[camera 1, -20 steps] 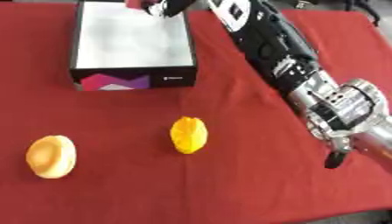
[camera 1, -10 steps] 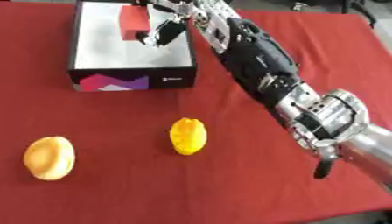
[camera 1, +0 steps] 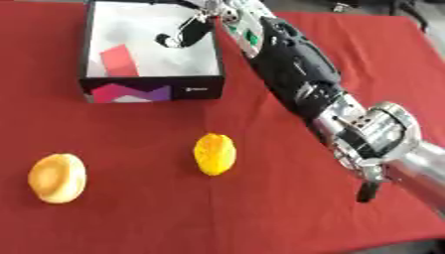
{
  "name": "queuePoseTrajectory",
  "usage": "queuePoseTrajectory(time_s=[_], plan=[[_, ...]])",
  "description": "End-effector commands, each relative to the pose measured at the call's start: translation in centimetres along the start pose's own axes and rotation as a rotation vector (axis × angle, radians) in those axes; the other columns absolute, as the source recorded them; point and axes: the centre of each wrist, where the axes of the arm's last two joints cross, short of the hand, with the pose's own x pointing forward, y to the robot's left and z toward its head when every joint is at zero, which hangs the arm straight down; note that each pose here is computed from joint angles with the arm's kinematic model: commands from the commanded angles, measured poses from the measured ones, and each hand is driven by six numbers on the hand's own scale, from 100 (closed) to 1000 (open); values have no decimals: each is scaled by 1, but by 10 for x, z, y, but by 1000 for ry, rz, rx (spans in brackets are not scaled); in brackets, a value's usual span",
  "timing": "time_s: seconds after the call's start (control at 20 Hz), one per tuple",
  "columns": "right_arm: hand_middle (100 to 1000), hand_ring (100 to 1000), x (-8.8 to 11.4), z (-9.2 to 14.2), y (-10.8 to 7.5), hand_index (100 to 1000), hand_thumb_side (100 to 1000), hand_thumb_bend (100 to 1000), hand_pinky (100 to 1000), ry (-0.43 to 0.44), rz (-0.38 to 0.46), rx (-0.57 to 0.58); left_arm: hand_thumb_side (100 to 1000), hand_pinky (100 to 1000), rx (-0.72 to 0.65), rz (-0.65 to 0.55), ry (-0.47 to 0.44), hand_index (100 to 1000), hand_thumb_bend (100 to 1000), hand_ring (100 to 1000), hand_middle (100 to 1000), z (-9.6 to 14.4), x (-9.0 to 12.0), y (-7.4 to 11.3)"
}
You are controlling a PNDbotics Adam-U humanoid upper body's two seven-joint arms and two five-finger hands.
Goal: Pick up objects on the table and place them in the box.
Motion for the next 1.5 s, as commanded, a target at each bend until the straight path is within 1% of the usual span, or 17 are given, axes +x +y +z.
queuePoseTrajectory(time_s=[0.05,0.1,0.15,0.25,0.45,0.55,0.65,0.75,0.85,1.0,1.2,1.3,1.35,1.4,1.5], plan=[[714,901,-6,14,-46,902,100,175,1000,-3,-55,-144,702,843,15,-8,-38,813,244,790,779,-5,8,4],[717,902,-7,20,-59,901,100,144,1000,-5,-74,-189,706,844,25,-12,-32,813,242,790,779,-3,8,5],[721,896,-7,25,-69,897,100,100,1000,-15,-115,-228,715,845,30,-18,-24,813,238,790,779,-2,7,6],[724,893,-9,42,-94,885,100,100,1000,-48,-209,-300,728,846,31,-36,-1,813,232,791,780,1,6,8],[734,891,-7,88,-143,878,121,100,1000,-120,-360,-402,748,848,18,-72,44,814,223,791,781,7,3,13],[735,889,-2,114,-162,872,124,100,1000,-153,-404,-435,758,849,12,-86,63,813,217,791,781,9,1,15],[730,884,4,138,-172,865,145,100,1000,-176,-447,-460,765,849,6,-99,80,812,213,790,781,11,-1,18],[726,880,9,159,-174,862,152,100,1000,-189,-484,-467,772,849,-1,-108,97,812,209,790,781,12,-4,19],[726,876,18,176,-169,861,148,100,1000,-205,-498,-447,778,850,-10,-111,110,811,205,790,781,13,-6,20],[722,869,40,193,-155,858,100,100,1000,-245,-449,-370,784,850,-23,-113,123,810,201,790,780,14,-8,20],[723,864,71,204,-132,853,104,100,984,-321,-351,-262,793,850,-31,-118,137,809,195,790,780,16,-10,22],[723,862,84,206,-121,851,122,100,980,-357,-314,-207,795,850,-32,-122,146,809,193,790,780,18,-12,23],[723,862,89,206,-117,851,122,100,980,-367,-302,-190,795,850,-33,-122,148,809,193,790,780,18,-12,23],[728,862,91,205,-113,852,154,100,977,-377,-287,-163,797,850,-35,-122,151,809,192,790,780,18,-13,23],[736,863,93,203,-104,852,174,100,975,-401,-252,-102,798,850,-40,-123,157,809,191,790,780,19,-14,23]])
